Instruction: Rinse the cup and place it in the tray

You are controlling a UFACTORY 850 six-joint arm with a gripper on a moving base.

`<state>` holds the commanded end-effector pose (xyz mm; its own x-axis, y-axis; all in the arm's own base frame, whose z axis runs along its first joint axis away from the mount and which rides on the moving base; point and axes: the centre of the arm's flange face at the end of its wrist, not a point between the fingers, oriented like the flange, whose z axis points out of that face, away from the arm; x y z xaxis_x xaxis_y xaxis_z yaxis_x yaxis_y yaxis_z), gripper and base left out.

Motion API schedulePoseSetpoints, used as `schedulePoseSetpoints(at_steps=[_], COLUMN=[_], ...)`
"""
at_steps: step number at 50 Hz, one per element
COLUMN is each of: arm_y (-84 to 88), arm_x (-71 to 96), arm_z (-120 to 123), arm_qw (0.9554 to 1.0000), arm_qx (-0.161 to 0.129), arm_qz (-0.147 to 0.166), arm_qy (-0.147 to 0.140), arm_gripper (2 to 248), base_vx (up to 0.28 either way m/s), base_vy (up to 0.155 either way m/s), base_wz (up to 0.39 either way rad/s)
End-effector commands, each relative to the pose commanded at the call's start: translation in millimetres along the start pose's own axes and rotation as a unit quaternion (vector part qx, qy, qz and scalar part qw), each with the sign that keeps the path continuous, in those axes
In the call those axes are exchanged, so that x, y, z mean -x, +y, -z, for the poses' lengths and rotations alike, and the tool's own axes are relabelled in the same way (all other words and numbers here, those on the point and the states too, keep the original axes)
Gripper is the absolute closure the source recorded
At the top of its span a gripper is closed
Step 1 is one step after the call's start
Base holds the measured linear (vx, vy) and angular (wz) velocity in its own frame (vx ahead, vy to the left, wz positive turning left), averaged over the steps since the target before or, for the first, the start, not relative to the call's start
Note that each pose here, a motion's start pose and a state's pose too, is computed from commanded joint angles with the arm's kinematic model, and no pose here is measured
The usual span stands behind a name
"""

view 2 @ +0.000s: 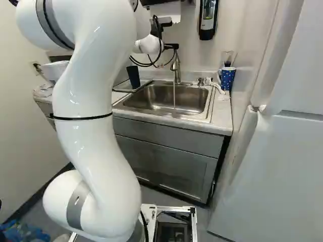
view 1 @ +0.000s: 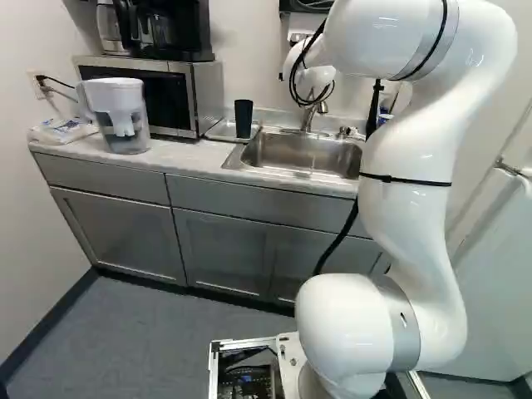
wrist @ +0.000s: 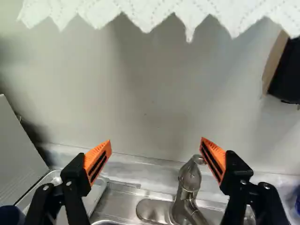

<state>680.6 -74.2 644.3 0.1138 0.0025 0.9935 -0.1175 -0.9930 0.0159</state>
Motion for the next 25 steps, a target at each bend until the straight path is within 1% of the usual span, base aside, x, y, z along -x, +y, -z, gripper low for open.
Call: schedulePoseSetpoints(at_steps=[25], arm_y=[-0.1], arm_x=[2.4], arm_z=[1.0], arm_qw=[0.9999], arm_qx=[-0.001], arm_qz=[0.000], arm_qy=[-0.014], arm_gripper=[3], base_vx=[0.000], base_vy=[0.000], base_wz=[0.000])
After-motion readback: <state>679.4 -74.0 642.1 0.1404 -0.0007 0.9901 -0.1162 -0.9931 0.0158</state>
